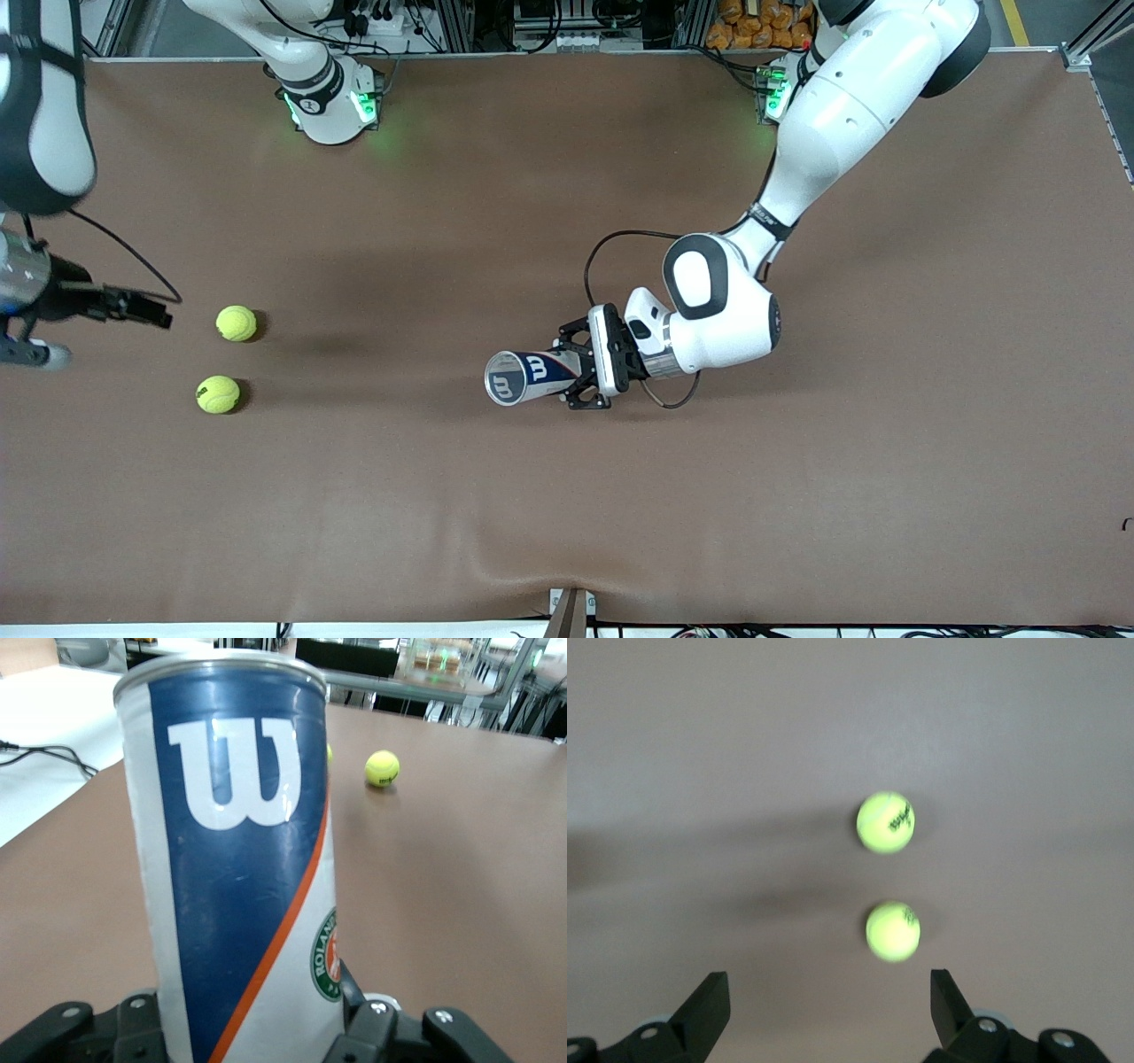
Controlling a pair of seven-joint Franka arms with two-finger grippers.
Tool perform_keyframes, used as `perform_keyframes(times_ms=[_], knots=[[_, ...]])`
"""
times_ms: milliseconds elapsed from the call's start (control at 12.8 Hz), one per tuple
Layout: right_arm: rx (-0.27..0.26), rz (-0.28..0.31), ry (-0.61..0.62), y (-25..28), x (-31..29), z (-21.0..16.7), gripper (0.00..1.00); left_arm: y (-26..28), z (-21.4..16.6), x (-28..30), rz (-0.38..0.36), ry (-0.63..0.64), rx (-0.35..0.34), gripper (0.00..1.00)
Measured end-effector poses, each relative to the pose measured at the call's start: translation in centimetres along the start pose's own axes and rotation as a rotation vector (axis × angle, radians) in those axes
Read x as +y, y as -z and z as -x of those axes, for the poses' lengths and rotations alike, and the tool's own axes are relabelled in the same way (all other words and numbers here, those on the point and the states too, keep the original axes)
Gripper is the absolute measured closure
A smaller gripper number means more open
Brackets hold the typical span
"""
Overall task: Insert tennis ball vertically with right arm
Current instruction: 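Carry the upright can inward while the right gripper grasps a ball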
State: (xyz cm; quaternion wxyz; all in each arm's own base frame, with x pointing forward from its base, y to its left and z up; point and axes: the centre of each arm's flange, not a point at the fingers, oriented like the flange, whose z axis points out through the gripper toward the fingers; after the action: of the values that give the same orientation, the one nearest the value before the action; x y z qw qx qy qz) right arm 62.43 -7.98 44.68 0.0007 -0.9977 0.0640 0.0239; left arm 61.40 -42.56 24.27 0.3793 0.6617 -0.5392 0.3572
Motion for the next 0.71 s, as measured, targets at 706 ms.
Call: perform_keyframes(times_ms=[706], knots=[[-0.003, 0.026, 0.109, -21.4, 2.6, -6.6, 0.00, -6.9, 3.8, 5.2, 0.003, -0.083, 0.290, 0.38]])
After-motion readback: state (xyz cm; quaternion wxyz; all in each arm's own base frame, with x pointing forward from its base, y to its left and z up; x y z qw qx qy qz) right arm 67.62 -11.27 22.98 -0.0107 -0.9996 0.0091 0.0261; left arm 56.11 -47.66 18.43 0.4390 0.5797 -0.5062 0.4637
